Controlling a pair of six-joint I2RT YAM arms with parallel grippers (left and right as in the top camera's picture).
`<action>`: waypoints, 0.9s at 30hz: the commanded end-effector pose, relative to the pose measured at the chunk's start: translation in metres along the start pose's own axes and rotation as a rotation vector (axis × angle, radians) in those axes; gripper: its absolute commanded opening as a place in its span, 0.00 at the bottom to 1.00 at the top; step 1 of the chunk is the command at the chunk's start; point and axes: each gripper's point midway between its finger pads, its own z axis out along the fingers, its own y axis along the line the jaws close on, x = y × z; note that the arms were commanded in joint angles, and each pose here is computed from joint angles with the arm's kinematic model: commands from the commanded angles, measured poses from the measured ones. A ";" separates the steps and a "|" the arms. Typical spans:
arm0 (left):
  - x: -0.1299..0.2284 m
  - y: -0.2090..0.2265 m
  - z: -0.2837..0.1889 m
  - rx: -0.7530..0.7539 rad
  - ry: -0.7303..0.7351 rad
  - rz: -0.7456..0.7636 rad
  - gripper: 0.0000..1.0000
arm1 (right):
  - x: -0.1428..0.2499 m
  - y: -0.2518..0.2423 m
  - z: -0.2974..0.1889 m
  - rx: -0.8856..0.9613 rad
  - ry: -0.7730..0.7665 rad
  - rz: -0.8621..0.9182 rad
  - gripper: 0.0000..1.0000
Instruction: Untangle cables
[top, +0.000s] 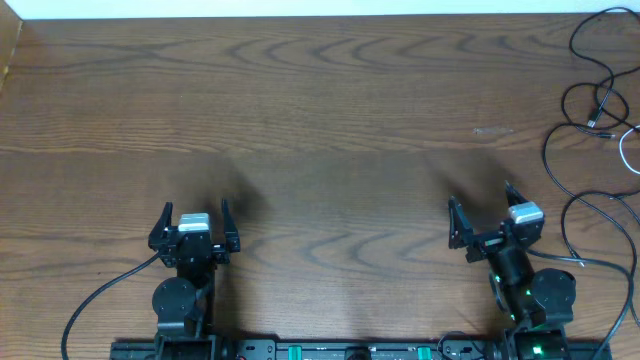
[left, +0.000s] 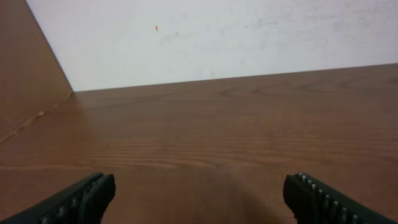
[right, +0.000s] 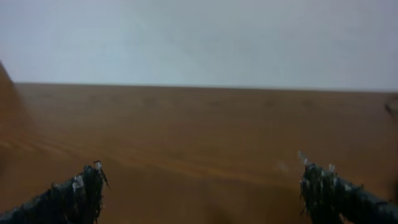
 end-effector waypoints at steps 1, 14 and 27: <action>0.018 0.002 0.001 -0.020 0.053 0.003 0.91 | 0.003 -0.011 -0.006 0.045 0.004 0.021 0.99; 0.018 0.002 0.001 -0.020 0.053 0.003 0.91 | -0.001 -0.028 -0.017 0.123 -0.023 0.006 0.99; 0.018 0.002 0.001 -0.020 0.053 0.003 0.91 | -0.001 -0.032 -0.018 0.147 -0.016 -0.076 0.99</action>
